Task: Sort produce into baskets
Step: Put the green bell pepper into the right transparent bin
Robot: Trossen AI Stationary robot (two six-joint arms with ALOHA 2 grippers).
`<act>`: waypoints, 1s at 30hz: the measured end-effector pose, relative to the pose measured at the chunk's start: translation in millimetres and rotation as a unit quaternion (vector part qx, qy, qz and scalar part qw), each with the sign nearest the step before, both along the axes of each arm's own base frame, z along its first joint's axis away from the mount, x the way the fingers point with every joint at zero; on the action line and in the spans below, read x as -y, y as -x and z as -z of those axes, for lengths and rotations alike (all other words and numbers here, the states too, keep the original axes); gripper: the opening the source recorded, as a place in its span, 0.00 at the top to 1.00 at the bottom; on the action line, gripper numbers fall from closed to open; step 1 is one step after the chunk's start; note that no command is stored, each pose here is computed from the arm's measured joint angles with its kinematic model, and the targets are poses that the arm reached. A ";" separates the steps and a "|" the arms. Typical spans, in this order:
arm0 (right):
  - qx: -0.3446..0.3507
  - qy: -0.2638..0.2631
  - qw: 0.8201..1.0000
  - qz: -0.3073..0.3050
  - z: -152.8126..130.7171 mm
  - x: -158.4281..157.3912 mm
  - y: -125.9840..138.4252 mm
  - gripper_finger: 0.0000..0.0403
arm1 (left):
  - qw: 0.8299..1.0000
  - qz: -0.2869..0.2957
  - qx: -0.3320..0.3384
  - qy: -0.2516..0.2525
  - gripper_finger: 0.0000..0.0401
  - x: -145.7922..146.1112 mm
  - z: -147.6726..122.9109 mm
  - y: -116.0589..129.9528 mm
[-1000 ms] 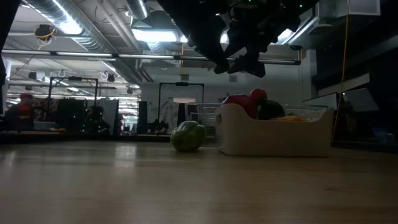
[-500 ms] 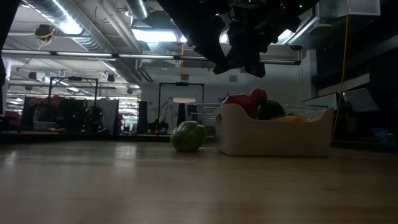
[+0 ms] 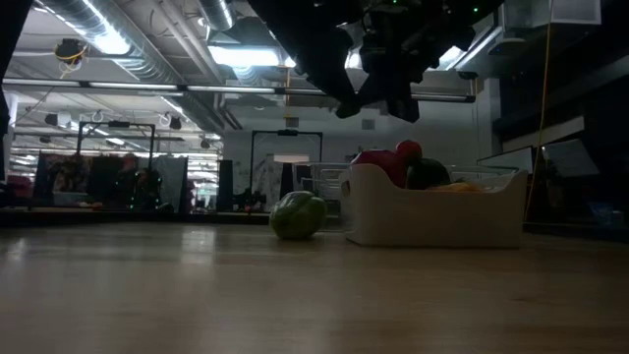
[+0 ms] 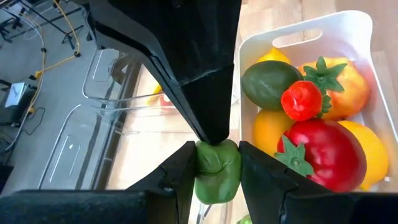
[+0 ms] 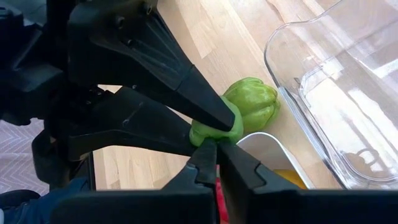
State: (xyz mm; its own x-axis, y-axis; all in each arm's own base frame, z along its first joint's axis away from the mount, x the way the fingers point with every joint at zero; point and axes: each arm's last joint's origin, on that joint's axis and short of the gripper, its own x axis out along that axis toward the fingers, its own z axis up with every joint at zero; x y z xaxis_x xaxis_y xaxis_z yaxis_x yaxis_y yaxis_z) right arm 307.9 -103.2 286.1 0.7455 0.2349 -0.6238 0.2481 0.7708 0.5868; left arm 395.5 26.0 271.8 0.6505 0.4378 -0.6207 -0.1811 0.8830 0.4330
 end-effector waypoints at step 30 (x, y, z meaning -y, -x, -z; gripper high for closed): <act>-0.132 0.126 0.972 0.150 12.8 57.9 38.4 0.99 | 0.999 -0.039 -0.007 0.014 0.43 -18.4 2.2 3.9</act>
